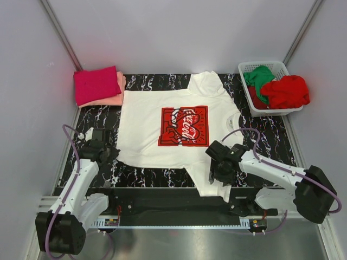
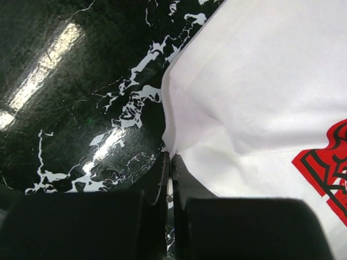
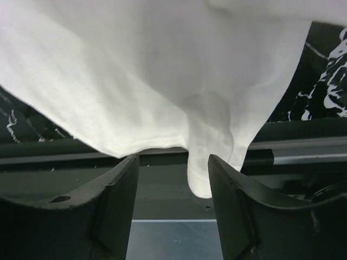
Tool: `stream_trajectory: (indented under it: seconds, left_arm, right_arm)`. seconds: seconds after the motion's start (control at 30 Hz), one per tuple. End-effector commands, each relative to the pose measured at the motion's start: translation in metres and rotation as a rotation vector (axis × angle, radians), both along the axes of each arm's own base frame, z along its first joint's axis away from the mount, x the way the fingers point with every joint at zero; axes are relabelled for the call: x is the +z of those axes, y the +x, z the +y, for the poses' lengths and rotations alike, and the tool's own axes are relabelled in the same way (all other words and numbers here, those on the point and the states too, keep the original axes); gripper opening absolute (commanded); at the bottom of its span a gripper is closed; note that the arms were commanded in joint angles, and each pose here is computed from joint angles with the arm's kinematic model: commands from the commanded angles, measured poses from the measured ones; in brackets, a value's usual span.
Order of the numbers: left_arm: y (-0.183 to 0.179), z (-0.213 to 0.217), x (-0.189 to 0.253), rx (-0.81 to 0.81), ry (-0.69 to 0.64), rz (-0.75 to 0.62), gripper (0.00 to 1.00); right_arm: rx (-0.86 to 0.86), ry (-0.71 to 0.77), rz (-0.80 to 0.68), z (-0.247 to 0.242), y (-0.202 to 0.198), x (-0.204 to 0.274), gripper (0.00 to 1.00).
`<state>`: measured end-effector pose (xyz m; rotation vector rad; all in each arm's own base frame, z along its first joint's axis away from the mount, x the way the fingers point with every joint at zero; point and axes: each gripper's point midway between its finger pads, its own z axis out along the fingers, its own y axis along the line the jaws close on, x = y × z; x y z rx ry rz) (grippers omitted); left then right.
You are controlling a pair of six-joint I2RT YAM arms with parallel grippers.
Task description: Fold and stack the t-shirts
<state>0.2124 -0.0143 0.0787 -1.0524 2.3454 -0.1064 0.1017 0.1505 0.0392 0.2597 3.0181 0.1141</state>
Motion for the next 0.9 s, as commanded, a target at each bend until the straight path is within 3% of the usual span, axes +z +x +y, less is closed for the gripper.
stream_trajectory:
  seconds: [0.0, 0.2, 0.53, 0.63, 0.67, 0.77, 0.8, 0.87]
  left_arm:
    - [0.012, -0.009, 0.004, -0.026, -0.044, -0.056, 0.00]
    - [0.013, -0.010, 0.006, -0.036, -0.045, -0.054, 0.00]
    - [0.012, -0.011, 0.005, -0.045, -0.051, -0.053, 0.00]
    - [0.013, -0.012, 0.004, -0.049, -0.051, -0.053, 0.00]
    - [0.013, -0.012, 0.004, -0.050, -0.050, -0.053, 0.00]
    - [0.012, -0.012, 0.003, -0.053, -0.049, -0.049, 0.00]
    - [0.011, -0.012, 0.001, -0.056, -0.048, -0.044, 0.00]
    - [0.010, -0.012, 0.002, -0.061, -0.050, -0.045, 0.00]
  right_arm:
    - [-0.012, 0.015, 0.044, 0.000, -0.018, 0.003, 0.61]
    - [0.008, -0.026, 0.116, -0.003, -0.047, -0.005, 0.61]
    - [0.032, -0.104, 0.114, -0.005, -0.041, -0.013, 0.61]
    - [0.035, -0.128, 0.113, -0.006, -0.038, -0.017, 0.51]
    - [0.034, -0.130, 0.107, -0.007, -0.037, -0.017, 0.39]
    - [0.032, -0.129, 0.103, -0.007, -0.037, -0.017, 0.20]
    - [0.033, -0.128, 0.102, -0.007, -0.037, -0.017, 0.05]
    - [0.033, -0.116, 0.088, -0.005, -0.035, -0.013, 0.00]
